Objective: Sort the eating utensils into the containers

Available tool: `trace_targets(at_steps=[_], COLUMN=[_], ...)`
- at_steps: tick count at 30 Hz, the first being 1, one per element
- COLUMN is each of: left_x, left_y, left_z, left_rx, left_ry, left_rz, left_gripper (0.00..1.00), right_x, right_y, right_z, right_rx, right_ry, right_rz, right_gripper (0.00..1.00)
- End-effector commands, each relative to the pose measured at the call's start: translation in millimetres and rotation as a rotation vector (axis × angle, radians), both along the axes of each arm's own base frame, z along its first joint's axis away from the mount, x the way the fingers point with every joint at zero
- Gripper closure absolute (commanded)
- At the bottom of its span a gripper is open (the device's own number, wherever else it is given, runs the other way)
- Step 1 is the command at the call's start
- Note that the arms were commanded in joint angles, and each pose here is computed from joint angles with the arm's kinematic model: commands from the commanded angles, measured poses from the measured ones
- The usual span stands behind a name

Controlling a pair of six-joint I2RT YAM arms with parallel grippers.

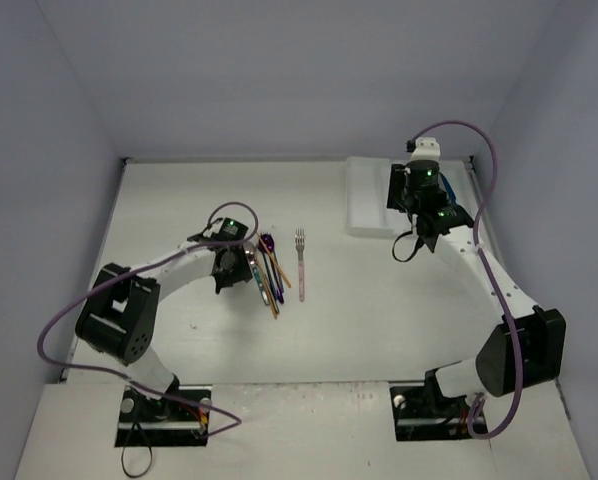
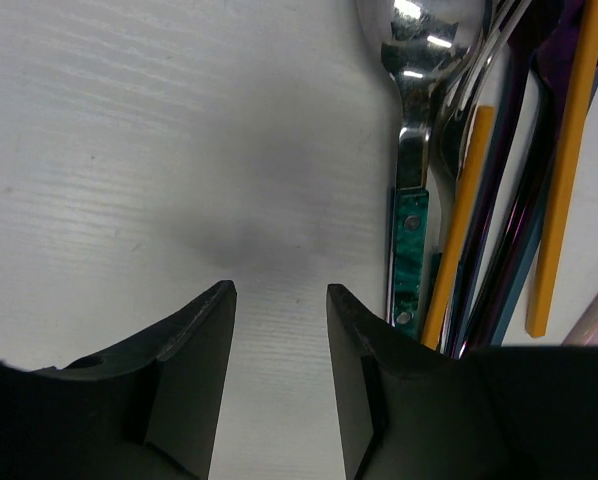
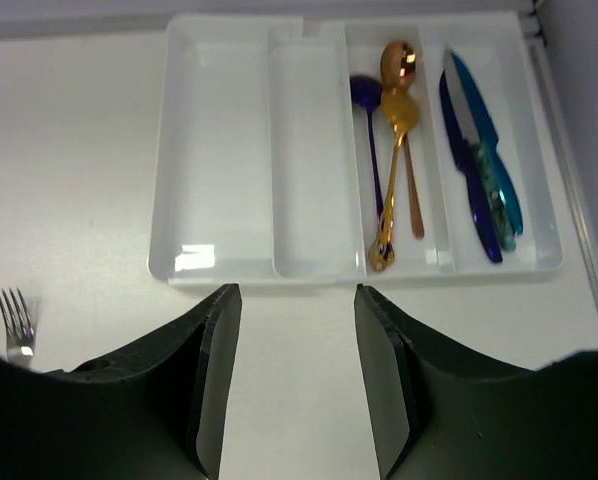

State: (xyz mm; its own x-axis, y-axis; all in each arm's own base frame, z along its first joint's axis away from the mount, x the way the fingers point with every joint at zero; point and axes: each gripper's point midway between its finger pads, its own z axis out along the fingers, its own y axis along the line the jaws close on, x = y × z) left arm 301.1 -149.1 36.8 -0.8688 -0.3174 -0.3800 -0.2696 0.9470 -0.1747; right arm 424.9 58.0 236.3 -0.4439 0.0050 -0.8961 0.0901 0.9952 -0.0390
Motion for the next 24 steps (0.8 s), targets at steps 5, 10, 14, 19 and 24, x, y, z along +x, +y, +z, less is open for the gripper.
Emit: trace_targets(at_steps=[5, 10, 14, 19, 24], left_x=[41, 45, 46, 47, 45], left_y=[-26, -32, -34, -37, -34], left_z=[25, 34, 25, 17, 3], left_rx=[-0.073, -0.077, -0.071, -0.060, -0.024], left_ry=[-0.121, -0.157, -0.133, -0.121, -0.079], left_rz=[0.052, 0.052, 0.060, 0.063, 0.069], left_gripper=[0.61, 0.59, 0.59, 0.59, 0.59], right_x=[-43, -54, -58, -62, -63], right_y=[2, 5, 7, 8, 7], right_z=[-12, -21, -24, -25, -27], right_rx=[0.108, 0.132, 0.139, 0.142, 0.142], right_ry=[0.002, 0.022, 0.028, 0.032, 0.038], right_rz=[0.019, 0.035, 0.045, 0.054, 0.054], right_gripper=[0.52, 0.52, 0.52, 0.52, 0.52])
